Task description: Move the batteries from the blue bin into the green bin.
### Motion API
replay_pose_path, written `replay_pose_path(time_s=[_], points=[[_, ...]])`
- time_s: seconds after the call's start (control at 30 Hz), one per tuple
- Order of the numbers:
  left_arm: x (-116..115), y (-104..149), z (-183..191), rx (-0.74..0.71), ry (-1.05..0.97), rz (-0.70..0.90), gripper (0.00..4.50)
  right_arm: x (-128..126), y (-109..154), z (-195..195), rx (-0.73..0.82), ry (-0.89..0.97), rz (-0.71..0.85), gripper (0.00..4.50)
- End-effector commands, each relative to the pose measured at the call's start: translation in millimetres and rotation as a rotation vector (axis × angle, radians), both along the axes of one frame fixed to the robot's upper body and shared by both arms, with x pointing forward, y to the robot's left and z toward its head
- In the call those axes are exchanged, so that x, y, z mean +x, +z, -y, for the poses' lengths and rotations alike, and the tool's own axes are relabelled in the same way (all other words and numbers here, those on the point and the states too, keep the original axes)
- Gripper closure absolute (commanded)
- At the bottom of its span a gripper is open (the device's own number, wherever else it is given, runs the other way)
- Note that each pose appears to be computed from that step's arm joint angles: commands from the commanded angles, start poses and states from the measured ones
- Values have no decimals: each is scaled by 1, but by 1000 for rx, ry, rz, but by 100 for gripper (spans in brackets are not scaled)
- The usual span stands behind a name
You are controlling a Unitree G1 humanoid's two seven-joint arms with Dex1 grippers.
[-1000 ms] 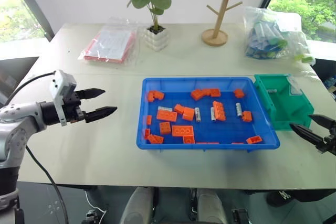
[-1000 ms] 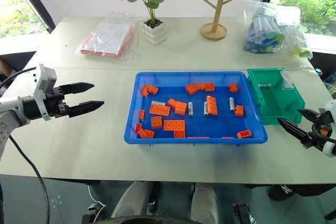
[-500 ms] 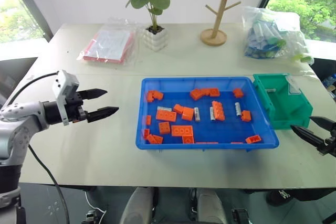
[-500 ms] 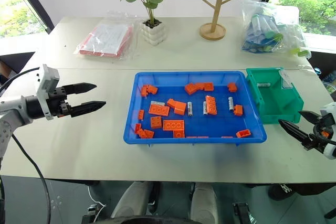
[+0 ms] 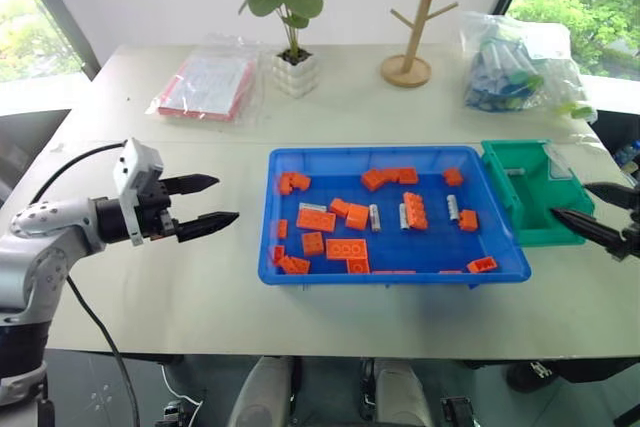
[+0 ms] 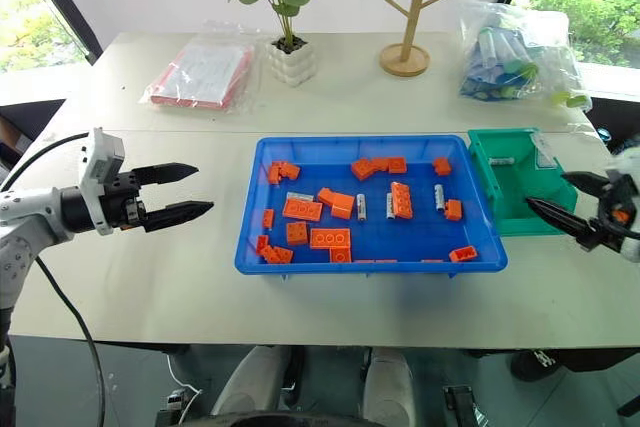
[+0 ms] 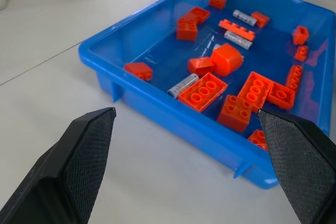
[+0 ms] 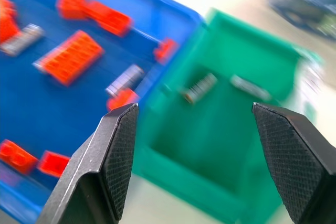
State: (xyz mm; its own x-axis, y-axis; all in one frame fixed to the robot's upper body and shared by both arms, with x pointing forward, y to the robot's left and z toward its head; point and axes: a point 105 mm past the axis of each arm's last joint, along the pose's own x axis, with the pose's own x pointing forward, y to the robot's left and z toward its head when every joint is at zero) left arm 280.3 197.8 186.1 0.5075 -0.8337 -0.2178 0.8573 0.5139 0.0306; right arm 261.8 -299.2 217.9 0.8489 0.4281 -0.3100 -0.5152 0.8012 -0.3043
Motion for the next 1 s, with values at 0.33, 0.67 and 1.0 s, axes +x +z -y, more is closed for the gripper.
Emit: replay_pose_path(time_s=[0.33,0.67,1.0], points=[[-10,23,20,22,-129,47,0,67,3,-170,-67,563,-8,97],[-27,18,13,66,-108,25,0,99,-52,-216,-157,687,-151,97],[-37,18,19,106,-181,5,0,74,-72,-248,-130,812,-209,97]])
